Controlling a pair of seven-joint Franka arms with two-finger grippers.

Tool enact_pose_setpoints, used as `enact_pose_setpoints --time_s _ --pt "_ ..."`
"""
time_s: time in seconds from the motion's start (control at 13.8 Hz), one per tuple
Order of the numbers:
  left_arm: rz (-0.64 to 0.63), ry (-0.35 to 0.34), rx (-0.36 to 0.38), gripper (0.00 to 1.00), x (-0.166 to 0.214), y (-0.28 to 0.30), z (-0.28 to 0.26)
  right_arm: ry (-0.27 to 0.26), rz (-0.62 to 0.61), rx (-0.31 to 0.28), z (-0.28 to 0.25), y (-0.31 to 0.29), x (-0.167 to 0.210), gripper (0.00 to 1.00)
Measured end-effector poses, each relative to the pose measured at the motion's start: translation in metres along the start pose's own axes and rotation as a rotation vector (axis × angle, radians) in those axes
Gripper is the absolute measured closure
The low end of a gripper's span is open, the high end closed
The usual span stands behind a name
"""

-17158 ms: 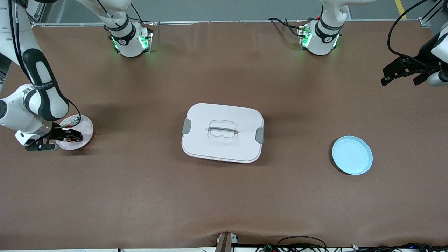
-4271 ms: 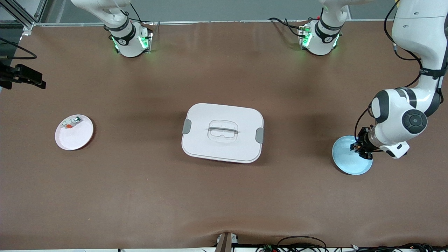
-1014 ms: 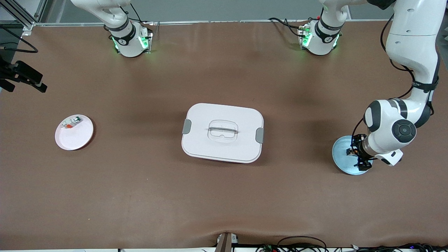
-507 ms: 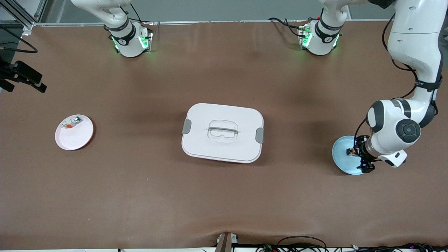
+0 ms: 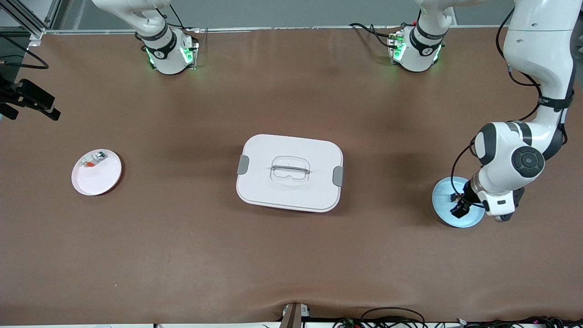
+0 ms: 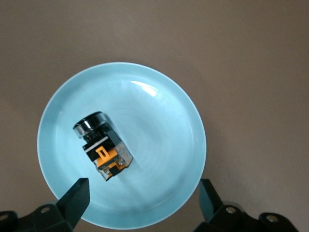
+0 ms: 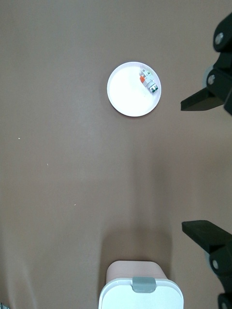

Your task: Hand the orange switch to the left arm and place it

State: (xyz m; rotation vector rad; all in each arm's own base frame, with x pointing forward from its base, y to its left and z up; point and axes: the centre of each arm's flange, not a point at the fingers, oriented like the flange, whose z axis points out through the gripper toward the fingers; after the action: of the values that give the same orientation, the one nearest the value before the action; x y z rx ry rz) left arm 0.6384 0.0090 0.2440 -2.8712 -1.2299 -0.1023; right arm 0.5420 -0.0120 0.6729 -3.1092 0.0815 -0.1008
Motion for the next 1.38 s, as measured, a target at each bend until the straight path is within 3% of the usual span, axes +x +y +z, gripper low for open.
enact_pose_setpoints --time_s 0.29,0.8,1.38 --pt "0.287 -0.016 -0.024 0.00 -0.001 0.000 -0.002 0.000 -0.001 0.000 0.000 0.000 0.000 0.00" --pt "0.643 -0.008 -0.065 0.00 -0.015 0.012 -0.019 -0.005 -0.001 0.000 0.000 0.000 -0.001 0.00" --pt "0.705 0.068 -0.102 0.00 -0.022 0.014 -0.080 -0.043 -0.002 -0.037 0.004 0.002 -0.005 0.00"
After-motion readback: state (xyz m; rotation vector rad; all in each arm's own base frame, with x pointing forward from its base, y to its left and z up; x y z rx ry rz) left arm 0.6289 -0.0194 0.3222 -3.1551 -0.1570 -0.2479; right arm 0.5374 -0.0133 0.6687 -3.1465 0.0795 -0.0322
